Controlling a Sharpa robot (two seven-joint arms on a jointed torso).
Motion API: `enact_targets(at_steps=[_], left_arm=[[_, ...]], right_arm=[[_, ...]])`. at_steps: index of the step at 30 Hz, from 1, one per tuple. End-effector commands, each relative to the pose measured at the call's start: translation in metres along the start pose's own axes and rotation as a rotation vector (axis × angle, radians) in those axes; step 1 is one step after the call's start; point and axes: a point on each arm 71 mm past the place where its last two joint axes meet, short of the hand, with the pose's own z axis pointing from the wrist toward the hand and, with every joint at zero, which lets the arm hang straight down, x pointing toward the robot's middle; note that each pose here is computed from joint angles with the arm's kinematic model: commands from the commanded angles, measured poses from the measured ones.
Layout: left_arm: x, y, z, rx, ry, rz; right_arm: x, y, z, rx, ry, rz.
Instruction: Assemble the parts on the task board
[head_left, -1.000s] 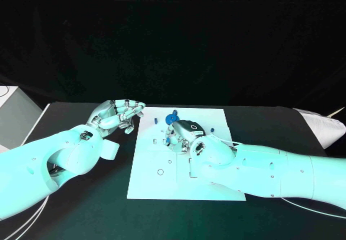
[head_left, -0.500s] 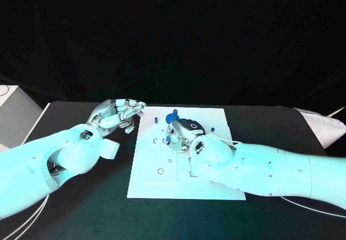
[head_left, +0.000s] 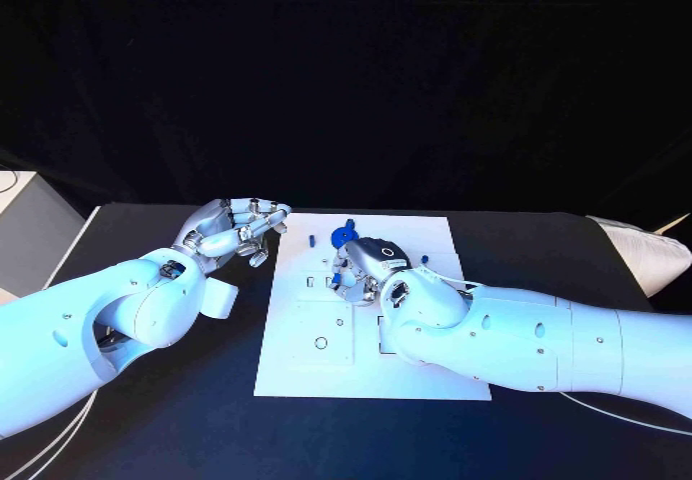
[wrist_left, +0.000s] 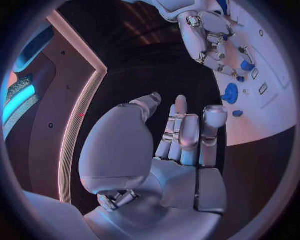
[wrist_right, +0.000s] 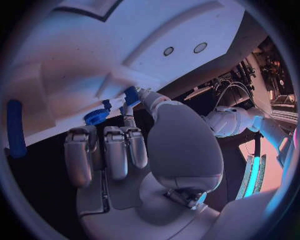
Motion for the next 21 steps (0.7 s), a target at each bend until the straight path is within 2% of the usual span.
enact_targets(at_steps=[1, 21], left_arm=[[0.0023, -0.0009, 0.0000, 0.005, 0.020, -0.003], [0.0010, -0.0001, 0.0002, 0.001, 0.017, 0.002]], right_arm=[[0.0048, -0.0008, -0.0012, -0.001, 0.036, -0.018], [-0.0002, -0.0005, -0.0033, -0.027, -0.020, 0.021]])
